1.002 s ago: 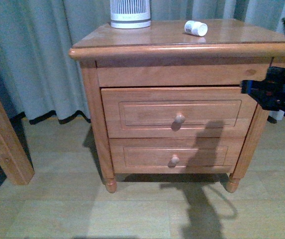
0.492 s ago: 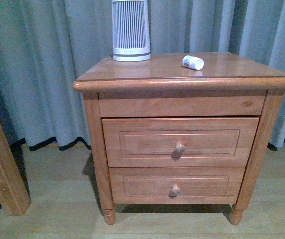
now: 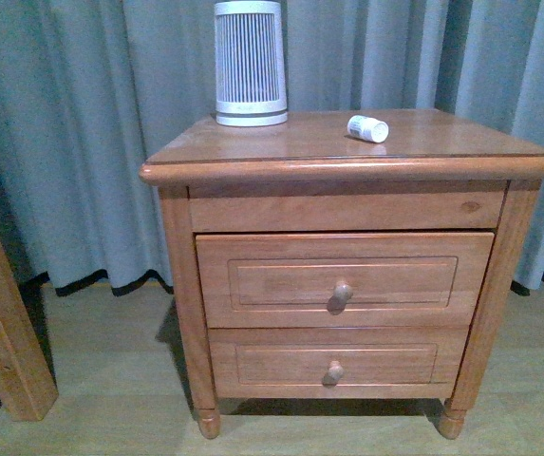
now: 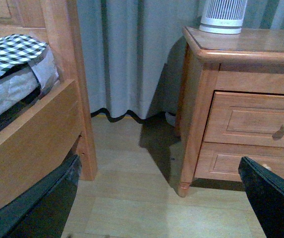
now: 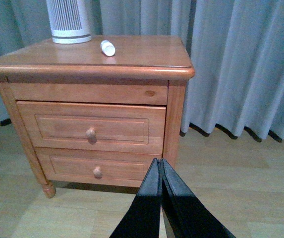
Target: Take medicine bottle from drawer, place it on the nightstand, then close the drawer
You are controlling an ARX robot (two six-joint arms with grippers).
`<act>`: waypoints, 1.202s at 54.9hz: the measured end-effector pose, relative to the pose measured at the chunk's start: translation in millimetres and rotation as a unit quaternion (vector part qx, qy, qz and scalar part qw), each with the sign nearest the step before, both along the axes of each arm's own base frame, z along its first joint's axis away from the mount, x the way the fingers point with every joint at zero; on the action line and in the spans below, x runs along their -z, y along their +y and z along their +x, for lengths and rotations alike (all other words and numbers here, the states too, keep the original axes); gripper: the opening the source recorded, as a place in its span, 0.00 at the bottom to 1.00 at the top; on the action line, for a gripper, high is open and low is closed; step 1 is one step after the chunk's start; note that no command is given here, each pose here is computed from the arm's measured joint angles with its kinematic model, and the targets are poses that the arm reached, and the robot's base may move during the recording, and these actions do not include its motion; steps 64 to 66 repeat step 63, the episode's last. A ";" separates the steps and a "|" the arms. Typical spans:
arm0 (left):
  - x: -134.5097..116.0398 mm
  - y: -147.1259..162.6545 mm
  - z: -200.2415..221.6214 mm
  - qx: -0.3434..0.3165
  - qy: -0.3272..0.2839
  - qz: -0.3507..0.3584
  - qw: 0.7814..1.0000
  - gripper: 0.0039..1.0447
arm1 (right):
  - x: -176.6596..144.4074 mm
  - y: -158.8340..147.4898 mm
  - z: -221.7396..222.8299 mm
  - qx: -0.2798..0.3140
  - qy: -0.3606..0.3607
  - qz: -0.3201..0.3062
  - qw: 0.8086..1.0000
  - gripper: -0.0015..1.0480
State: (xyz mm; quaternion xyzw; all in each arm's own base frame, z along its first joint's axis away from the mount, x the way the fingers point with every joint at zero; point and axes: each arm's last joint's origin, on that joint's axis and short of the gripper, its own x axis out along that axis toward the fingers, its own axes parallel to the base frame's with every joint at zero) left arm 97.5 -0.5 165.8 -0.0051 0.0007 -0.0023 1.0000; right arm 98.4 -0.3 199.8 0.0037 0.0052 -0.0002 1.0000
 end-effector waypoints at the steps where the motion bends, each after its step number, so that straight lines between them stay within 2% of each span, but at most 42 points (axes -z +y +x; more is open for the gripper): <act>1: 0.0 0.0 0.0 0.000 0.000 0.000 1.000 0.94 | 1.0 0.0 0.0 0.000 0.000 0.000 1.000 0.03; 35: 0.0 0.0 0.0 0.000 0.000 0.000 1.000 0.94 | 31.8 0.0 -0.7 0.000 -0.004 -0.001 1.000 0.03; 46: 0.0 0.0 0.0 0.000 0.000 0.000 1.000 0.94 | 32.1 0.0 -1.1 0.000 -0.007 -0.001 1.000 0.03; 48: 0.0 0.0 0.0 0.000 0.000 0.000 1.000 0.94 | 32.1 0.0 -1.1 0.000 -0.007 -0.002 1.000 0.05; 63: 0.0 0.0 0.0 0.000 0.000 0.000 1.000 0.94 | 32.1 0.0 -1.2 0.000 -0.007 -0.002 1.000 0.53; 66: 0.0 0.0 0.0 0.000 0.000 0.000 1.000 0.94 | 32.1 0.0 -1.2 0.000 -0.007 -0.002 1.000 0.53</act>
